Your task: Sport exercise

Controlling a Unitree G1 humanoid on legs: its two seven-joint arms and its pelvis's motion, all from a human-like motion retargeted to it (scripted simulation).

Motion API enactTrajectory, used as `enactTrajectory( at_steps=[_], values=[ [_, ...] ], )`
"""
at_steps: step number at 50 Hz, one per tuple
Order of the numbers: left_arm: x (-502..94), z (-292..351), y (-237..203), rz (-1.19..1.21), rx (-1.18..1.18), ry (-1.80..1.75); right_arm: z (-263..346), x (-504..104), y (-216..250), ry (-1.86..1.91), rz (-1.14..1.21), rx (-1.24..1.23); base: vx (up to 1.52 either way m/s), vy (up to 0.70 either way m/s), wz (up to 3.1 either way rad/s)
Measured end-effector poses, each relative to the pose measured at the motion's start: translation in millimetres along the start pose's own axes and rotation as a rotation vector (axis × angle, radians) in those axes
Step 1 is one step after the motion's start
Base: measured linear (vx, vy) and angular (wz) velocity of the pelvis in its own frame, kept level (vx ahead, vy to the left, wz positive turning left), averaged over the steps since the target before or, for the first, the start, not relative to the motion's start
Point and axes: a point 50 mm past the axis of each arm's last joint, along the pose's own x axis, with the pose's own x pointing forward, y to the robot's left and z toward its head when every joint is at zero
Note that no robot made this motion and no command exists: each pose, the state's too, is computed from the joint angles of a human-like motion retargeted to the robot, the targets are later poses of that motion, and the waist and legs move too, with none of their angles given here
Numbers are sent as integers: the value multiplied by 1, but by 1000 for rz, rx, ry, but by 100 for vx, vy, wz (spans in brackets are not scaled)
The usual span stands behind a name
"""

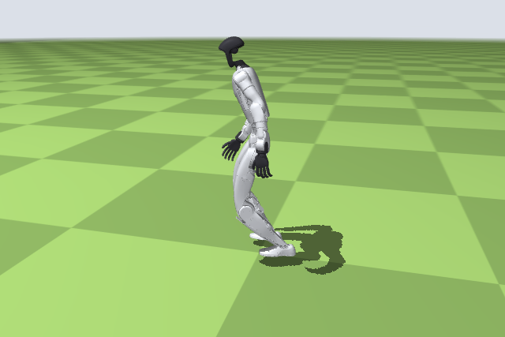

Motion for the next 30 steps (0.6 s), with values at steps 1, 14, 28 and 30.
enactTrajectory(
  at_steps=[1, 14, 28, 30],
  values=[
    [3, 10, 5, 24, -7, -40, -2, 1, -3, 8, -7, 2, -22, 8, 63],
    [-3, 146, 91, 467, -74, -504, -55, -19, 1, 220, -22, 108, -7, 12, 66],
    [6, 175, 84, 416, -177, -517, -76, -35, 8, 315, 79, 138, -6, 4, 39],
    [9, 171, 78, 385, -204, -495, -77, -35, 6, 326, 74, 134, -6, -6, 29]
  ],
)
